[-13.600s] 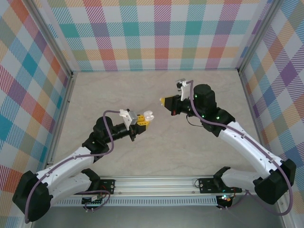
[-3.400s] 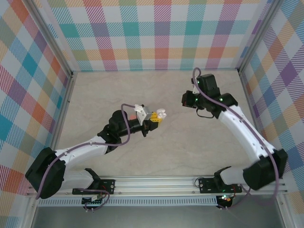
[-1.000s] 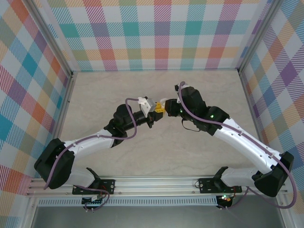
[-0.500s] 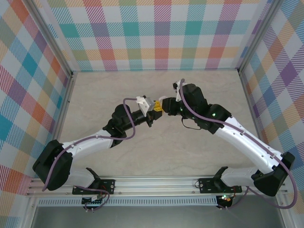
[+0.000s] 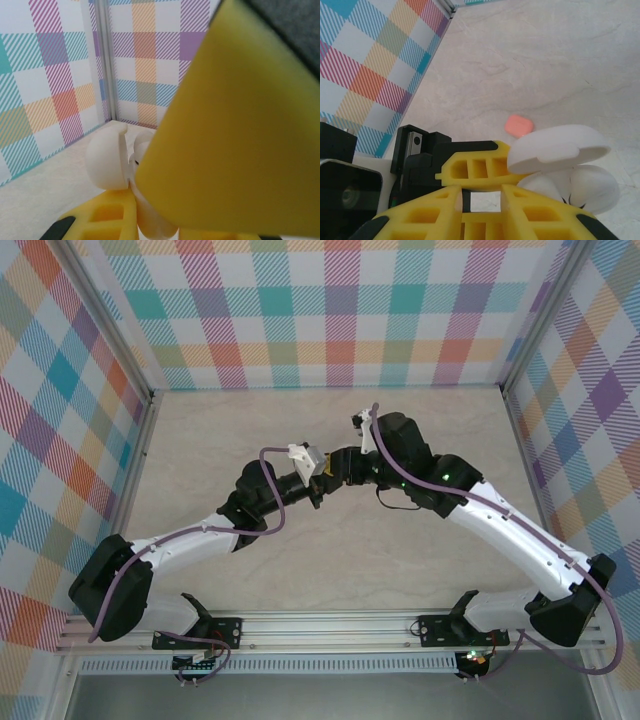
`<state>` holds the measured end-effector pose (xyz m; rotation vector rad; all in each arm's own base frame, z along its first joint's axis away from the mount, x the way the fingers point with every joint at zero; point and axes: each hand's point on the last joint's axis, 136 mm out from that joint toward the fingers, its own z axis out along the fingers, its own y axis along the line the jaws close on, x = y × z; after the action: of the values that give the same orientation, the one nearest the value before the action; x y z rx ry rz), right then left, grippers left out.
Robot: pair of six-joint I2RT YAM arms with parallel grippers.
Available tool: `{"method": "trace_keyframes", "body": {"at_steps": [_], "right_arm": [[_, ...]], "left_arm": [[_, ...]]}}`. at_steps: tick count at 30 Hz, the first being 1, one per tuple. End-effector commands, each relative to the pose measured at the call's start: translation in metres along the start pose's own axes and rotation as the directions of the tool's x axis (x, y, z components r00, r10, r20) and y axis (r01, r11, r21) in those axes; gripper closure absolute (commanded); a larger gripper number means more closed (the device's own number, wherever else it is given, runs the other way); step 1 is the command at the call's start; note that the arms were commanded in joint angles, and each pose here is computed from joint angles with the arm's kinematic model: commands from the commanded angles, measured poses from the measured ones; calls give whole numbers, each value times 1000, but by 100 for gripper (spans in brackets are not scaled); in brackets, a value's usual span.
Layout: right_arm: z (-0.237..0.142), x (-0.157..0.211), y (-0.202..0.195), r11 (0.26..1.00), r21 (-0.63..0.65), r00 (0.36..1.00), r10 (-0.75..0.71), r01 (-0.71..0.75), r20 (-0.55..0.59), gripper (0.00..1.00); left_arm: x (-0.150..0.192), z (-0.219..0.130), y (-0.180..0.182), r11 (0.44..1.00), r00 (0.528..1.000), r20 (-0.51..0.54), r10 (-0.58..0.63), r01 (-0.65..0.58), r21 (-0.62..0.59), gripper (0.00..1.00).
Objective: Insert the wireless bluetooth earbuds into the charging case
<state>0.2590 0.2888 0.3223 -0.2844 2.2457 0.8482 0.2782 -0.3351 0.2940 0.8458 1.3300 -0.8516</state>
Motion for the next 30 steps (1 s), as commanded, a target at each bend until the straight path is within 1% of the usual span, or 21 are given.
{"method": "trace_keyframes", "body": {"at_steps": [1, 10, 13, 16, 19, 21, 25, 30], "right_arm": [[-17, -10, 12, 1000, -22, 1000, -8, 9, 18, 72], [-64, -42, 39, 994, -88, 994, -53, 61, 98, 72], [-76, -51, 36, 994, -52, 987, -85, 92, 136, 71], [-80, -59, 21, 995, 6, 982, -104, 104, 160, 69], [-72, -62, 4, 997, 17, 989, -77, 76, 125, 67], [-64, -65, -5, 999, -8, 995, -43, 44, 88, 67], [-44, -69, -16, 998, -56, 1000, -21, 22, 20, 66], [-12, -63, -27, 995, -98, 995, -22, 13, -96, 65]], "left_arm": [[-35, -7, -10, 998, 993, 97, 65, -67, 22, 100], [-32, -9, -9, 998, 994, 88, 65, -66, 11, 100], [-34, -10, -10, 998, 994, 93, 65, -67, 12, 100], [-36, -12, -12, 998, 993, 96, 65, -67, 18, 100], [-37, -15, -18, 996, 994, 88, 69, -73, 48, 100], [-38, -18, -26, 992, 995, 72, 75, -81, 93, 100], [-34, -21, -42, 980, 997, 22, 74, -77, 185, 100], [-28, -26, -43, 981, 998, 1, 64, -63, 183, 100]]}}
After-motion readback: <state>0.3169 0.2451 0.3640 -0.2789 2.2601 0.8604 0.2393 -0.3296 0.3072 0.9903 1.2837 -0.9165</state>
